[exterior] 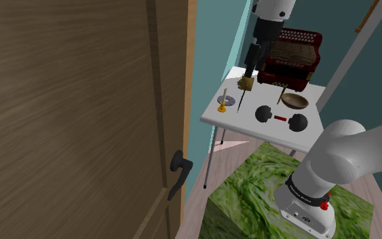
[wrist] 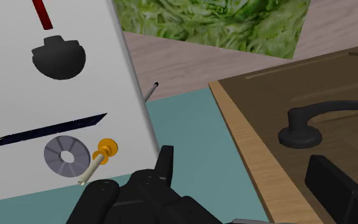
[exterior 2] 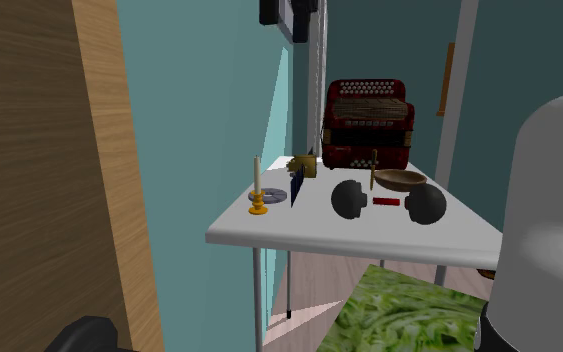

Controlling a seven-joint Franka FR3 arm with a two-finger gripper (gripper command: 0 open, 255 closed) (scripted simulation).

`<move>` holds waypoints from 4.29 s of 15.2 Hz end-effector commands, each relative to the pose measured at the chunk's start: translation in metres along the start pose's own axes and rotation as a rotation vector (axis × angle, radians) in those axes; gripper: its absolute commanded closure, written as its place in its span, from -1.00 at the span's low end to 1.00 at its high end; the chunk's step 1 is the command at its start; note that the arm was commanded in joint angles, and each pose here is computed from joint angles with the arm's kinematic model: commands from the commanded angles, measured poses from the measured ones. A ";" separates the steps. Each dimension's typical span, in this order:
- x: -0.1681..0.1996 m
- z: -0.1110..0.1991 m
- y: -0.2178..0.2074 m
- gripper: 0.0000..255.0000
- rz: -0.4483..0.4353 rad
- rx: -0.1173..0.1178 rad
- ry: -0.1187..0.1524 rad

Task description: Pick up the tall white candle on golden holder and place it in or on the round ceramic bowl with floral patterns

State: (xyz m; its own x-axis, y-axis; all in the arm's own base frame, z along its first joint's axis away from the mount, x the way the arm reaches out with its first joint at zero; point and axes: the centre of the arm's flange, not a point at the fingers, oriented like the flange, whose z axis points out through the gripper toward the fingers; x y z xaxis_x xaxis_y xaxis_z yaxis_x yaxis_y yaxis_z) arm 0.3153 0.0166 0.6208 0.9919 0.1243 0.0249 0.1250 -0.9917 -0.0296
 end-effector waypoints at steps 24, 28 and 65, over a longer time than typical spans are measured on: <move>0.081 0.216 0.159 -1.00 0.243 -0.089 0.324; 0.098 0.250 0.191 -1.00 0.286 -0.105 0.380; 0.122 0.254 0.212 1.00 0.306 -0.112 0.407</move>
State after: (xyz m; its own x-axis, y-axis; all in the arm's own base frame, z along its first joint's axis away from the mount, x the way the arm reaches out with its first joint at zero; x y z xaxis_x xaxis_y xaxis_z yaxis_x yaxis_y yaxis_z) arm 0.4693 -0.1703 0.3581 0.8913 -0.1719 0.4196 -0.1939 -0.9810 0.0100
